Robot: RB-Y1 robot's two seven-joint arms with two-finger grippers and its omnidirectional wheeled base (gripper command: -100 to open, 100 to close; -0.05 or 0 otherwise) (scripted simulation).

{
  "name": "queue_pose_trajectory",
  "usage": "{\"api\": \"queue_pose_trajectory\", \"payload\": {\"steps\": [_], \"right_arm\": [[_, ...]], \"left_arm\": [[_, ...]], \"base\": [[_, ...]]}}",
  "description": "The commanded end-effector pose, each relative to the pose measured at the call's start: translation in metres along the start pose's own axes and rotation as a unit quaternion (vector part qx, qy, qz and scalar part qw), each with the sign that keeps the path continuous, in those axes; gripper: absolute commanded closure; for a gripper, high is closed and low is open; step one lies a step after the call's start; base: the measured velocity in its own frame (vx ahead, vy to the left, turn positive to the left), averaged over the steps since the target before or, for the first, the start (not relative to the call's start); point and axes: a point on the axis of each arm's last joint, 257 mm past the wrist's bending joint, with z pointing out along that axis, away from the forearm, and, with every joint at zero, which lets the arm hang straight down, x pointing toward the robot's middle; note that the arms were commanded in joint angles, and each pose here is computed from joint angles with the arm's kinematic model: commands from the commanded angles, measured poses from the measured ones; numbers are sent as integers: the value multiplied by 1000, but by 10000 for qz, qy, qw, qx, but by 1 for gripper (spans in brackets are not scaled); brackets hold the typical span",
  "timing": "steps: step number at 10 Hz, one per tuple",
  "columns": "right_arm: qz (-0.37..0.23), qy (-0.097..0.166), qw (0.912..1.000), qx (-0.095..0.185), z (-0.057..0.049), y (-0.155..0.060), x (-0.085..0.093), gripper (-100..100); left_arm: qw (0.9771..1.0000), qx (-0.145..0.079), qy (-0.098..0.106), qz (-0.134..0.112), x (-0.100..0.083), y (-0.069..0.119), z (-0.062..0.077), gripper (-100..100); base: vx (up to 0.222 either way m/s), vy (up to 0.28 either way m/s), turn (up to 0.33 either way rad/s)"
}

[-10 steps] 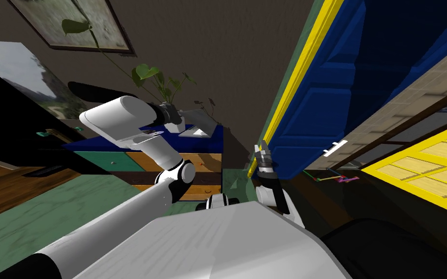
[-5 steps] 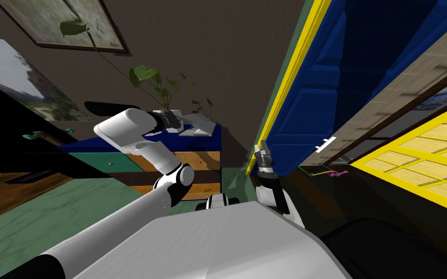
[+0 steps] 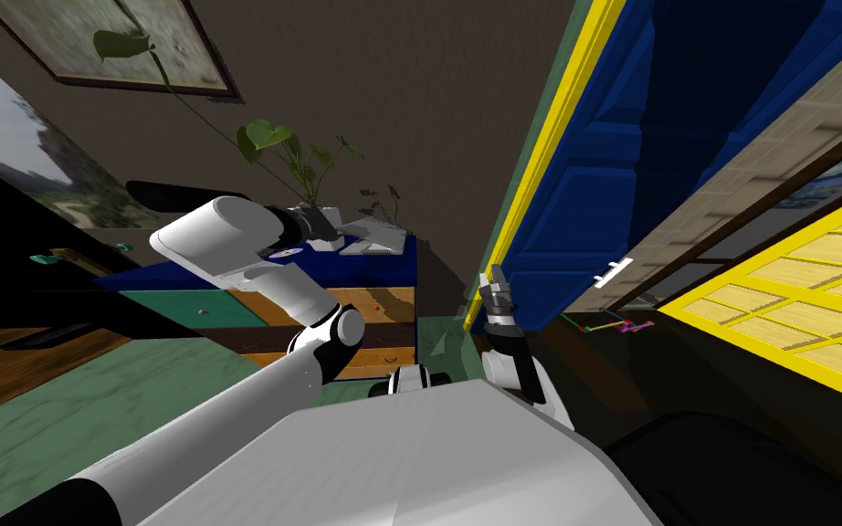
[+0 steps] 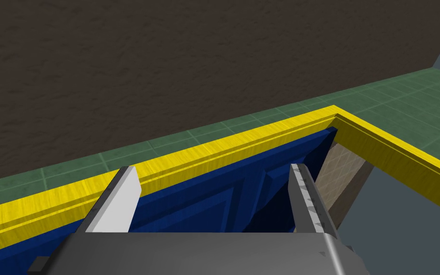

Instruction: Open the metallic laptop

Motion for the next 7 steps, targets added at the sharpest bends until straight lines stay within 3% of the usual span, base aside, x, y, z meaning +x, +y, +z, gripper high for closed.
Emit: {"api": "queue_pose_trajectory", "payload": {"steps": [1,5,6,7], "right_arm": [[0,0,10000,0,0,0,0,0],[0,0,10000,0,0,0,0,0],[0,0,10000,0,0,0,0,0],[0,0,10000,0,0,0,0,0]], "left_arm": [[10000,15,9,5,7,-14,-14,-100],[10000,10,12,-15,15,-30,-36,-100],[10000,3,7,-12,13,-27,-32,-100],[10000,-15,3,-13,12,-26,-32,0]], "base": [[50,1,5],[42,1,3],[0,0,0],[0,0,0]]}}
